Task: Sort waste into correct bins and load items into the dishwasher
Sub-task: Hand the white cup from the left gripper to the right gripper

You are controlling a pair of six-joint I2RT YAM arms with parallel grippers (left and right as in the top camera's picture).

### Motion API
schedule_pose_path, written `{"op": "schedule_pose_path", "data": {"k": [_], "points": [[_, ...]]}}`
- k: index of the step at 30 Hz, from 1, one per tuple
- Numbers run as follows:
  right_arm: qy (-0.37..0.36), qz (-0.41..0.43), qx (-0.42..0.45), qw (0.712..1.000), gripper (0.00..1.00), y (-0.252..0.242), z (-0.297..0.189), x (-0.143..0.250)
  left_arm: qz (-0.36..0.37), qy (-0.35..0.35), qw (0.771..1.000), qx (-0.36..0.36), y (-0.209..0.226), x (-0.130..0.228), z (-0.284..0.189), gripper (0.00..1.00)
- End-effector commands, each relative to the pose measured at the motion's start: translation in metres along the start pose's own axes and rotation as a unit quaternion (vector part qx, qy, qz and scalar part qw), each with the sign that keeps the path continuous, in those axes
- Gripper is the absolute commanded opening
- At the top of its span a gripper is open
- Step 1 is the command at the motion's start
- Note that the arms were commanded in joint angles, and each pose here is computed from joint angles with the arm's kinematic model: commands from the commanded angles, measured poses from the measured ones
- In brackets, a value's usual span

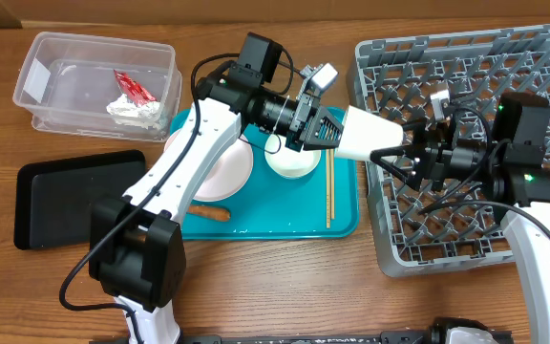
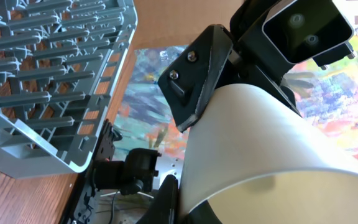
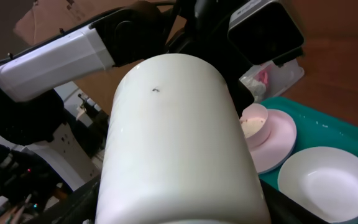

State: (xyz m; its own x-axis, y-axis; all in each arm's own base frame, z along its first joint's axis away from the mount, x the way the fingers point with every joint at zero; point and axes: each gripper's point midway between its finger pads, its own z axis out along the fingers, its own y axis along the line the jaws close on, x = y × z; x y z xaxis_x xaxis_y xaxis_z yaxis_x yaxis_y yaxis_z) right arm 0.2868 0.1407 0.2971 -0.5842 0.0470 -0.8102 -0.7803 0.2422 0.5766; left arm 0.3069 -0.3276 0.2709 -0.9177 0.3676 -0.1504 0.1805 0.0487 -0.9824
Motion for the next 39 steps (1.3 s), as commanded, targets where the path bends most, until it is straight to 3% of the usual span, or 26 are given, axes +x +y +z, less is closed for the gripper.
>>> {"op": "schedule_pose_path", "data": {"k": [1,5,30,35,39], "points": [[-0.007,-0.053,-0.016,0.998,0.69,0.012,0.0,-0.015,0.001,0.001,1.0,-0.015,-0.005,0.003,0.006,0.04],[-0.01,-0.068,-0.048,0.996,0.74,0.023,-0.001,-0.017,0.001,0.001,1.0,-0.015,-0.005,0.003,0.006,0.04],[0.004,-0.08,-0.079,0.994,0.75,0.036,0.013,-0.012,0.001,-0.005,1.0,-0.011,-0.009,-0.005,0.006,0.04],[0.004,-0.08,-0.079,0.994,0.72,0.036,0.013,-0.012,0.003,-0.006,1.0,-0.012,-0.009,-0.006,0.006,0.04],[0.004,-0.079,-0.079,0.994,0.64,0.036,0.013,-0.012,0.004,-0.006,1.0,-0.012,-0.009,-0.006,0.006,0.05]]}}
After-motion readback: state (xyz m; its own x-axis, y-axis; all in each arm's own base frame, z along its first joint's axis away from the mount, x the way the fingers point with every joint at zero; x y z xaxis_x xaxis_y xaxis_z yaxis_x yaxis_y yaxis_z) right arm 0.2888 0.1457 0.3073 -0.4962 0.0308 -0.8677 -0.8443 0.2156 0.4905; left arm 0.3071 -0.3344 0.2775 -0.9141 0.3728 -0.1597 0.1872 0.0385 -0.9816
